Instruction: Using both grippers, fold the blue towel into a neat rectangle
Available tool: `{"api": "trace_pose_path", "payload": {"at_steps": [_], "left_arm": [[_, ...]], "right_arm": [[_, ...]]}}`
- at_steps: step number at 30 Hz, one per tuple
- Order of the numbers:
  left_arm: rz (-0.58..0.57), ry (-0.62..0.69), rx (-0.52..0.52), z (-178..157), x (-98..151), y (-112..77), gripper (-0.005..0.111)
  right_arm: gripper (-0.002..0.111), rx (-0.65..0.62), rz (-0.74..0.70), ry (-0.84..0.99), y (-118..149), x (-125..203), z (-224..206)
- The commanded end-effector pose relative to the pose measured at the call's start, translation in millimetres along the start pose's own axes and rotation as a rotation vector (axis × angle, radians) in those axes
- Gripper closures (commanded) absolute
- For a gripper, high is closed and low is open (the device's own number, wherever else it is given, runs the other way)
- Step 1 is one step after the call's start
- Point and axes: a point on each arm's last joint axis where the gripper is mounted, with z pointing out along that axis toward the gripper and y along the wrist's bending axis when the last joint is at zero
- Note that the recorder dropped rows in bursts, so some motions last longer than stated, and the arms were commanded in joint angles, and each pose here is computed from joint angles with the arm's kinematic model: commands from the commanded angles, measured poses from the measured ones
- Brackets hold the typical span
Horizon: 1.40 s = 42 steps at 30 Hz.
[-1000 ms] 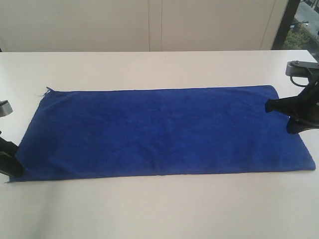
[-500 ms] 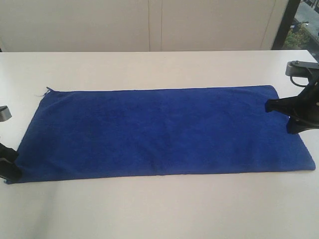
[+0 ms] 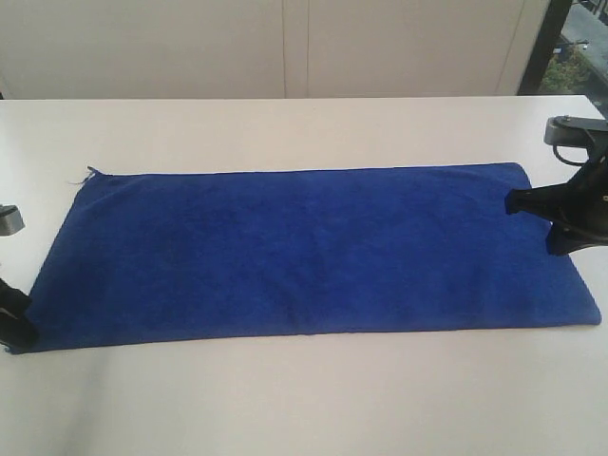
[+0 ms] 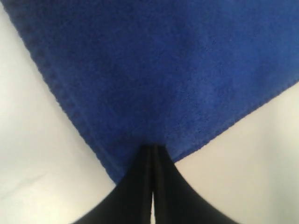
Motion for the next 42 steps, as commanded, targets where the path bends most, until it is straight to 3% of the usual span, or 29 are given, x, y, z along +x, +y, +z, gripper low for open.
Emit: {"api": "trace_pose_path", "payload": {"at_steps": [1,11,19,29,32,36,42], "left_arm": [[0.042,0.056,-0.025,5.5,6.0,3.9,0.107],[0.06,0.008,-0.041,-9.9,-2.0,0.2,0.107],[0.024,-0.043,0.013,-16.9,-11.7,-4.8,0.107],[0.082,-0.175,0.043,-68.6,-27.0,-29.9,0.107],[0.064,-0.262,-0.006,-90.4,-25.1,-40.8,0.107],[-0.086,-0.453,-0.171,-135.9,-13.7,-59.3,0.107],[-0.112,-0.646,-0.291,-175.7,10.7,-86.7,0.107]], "right_arm": [[0.108,0.002,-0.004,-0.017,-1.8,-2.2,-1.4],[0.108,0.002,-0.004,-0.041,-1.8,-4.2,-2.1],[0.108,0.002,-0.004,-0.043,-1.8,-4.4,-2.1],[0.108,0.001,-0.007,-0.122,-0.2,-25.1,-13.4],[0.108,0.004,-0.017,-0.114,0.5,-37.1,-15.6],[0.108,0.018,-0.041,-0.053,0.0,-52.7,-7.8],[0.108,0.038,-0.061,-0.005,-3.8,-52.6,26.1]]}}
